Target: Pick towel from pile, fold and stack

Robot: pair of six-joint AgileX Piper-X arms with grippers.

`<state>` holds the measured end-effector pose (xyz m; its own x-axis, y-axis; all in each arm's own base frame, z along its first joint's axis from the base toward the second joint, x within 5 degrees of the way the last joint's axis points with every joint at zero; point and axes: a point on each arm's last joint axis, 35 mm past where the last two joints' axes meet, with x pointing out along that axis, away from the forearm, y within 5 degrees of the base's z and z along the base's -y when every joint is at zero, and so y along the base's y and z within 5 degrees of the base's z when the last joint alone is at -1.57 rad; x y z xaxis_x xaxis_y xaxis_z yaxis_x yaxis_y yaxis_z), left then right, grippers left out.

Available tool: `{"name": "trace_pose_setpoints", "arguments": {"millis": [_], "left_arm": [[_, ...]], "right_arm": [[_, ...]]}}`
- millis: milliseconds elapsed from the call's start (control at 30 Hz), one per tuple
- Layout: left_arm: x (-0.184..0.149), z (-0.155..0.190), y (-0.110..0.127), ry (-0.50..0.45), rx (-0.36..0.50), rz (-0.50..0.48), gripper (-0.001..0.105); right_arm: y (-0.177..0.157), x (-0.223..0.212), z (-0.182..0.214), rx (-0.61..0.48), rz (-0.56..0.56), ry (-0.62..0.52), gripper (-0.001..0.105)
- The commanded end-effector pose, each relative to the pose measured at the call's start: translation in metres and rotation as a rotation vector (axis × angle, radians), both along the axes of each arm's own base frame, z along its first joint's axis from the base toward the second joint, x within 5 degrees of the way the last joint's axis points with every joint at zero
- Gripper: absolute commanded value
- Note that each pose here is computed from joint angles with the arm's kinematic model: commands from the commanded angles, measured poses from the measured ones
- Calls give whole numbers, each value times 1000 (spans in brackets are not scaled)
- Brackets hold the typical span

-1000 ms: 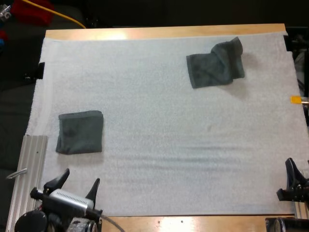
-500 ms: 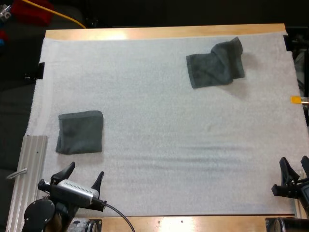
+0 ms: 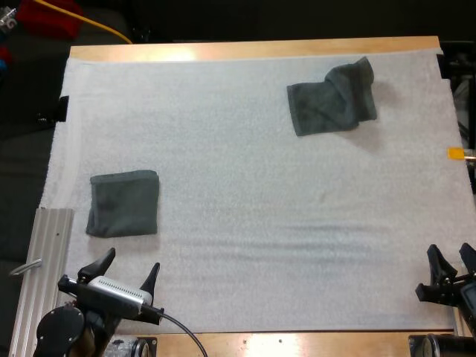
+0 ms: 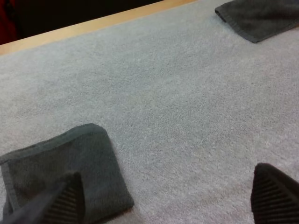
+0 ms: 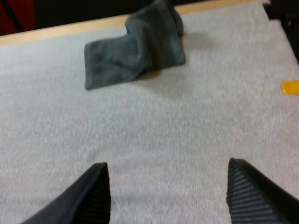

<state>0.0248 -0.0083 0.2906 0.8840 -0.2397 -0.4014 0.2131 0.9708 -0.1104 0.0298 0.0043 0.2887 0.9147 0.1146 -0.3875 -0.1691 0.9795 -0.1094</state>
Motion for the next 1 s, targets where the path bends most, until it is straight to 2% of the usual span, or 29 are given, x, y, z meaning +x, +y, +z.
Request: {"name": "trace_pose_setpoints", "arguments": {"millis": [0,300,967], "left_arm": [[2,1,0,3,-1,-4,70],[2,1,0,3,-1,-4,70],[2,1,0,3,-1,-4,70]], "right_arm": [[0,2,1,1,2,1,54],[-1,2,1,5,-31,3,54],[-1,2,2,7,-32,2,54]]}}
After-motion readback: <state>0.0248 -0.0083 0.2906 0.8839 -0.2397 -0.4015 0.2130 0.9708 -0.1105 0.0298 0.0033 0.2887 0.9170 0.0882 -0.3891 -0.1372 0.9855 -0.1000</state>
